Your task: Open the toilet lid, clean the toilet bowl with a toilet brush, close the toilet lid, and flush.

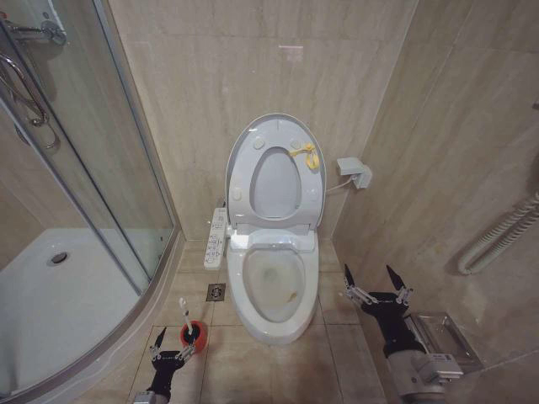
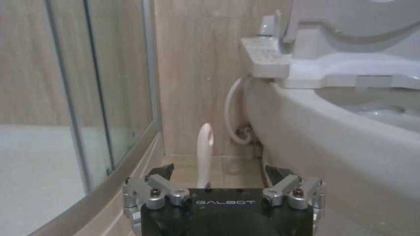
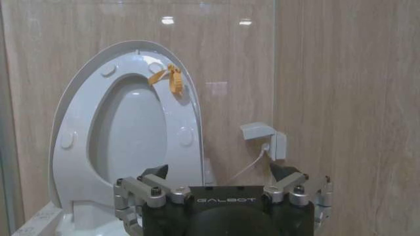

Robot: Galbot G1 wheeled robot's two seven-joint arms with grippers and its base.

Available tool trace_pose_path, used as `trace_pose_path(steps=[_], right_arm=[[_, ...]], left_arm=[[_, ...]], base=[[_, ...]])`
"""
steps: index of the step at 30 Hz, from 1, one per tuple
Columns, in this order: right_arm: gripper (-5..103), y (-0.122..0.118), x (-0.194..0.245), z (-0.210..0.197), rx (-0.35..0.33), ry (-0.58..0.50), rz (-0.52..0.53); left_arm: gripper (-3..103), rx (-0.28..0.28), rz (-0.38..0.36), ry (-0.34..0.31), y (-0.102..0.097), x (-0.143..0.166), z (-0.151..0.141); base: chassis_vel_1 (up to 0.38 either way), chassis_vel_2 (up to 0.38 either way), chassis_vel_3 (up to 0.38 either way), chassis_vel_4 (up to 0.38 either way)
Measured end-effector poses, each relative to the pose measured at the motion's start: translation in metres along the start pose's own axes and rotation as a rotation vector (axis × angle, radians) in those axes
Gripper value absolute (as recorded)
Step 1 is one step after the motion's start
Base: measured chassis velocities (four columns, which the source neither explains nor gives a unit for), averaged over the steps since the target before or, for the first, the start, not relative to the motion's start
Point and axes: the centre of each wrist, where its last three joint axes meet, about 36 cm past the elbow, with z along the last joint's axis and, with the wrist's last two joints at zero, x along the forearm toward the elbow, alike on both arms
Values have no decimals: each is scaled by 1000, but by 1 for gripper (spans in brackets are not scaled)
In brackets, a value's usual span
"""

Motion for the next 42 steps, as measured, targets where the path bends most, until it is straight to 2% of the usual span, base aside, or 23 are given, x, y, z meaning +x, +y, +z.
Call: trace_pose_path(steps=[1, 11, 16, 20, 26, 29, 34, 42], right_arm=[[100, 0, 0, 0, 0, 0, 0], [100, 0, 0, 0, 0, 0, 0], [100, 0, 0, 0, 0, 0, 0], [100, 0, 0, 0, 0, 0, 0], [100, 0, 0, 0, 0, 0, 0], [100, 0, 0, 0, 0, 0, 0], [100, 0, 0, 0, 0, 0, 0], [100, 0, 0, 0, 0, 0, 0]], left_arm=[[93, 4, -6, 4, 0, -2, 2], [93, -3, -42, 5, 17, -15, 15], [93, -29, -46, -2, 35, -29, 24], [93, -33, -27, -8, 45, -41, 29], [93, -42, -5, -16, 47, -53, 27], [93, -63, 23, -23, 48, -60, 24], [93, -81, 28, -25, 52, -66, 23], [93, -109, 51, -50, 60, -95, 16]], base=[[0, 0, 0, 0], [0, 0, 0, 0], [0, 0, 0, 0], [0, 0, 0, 0], [0, 0, 0, 0], [0, 0, 0, 0], [0, 0, 0, 0], [0, 0, 0, 0]])
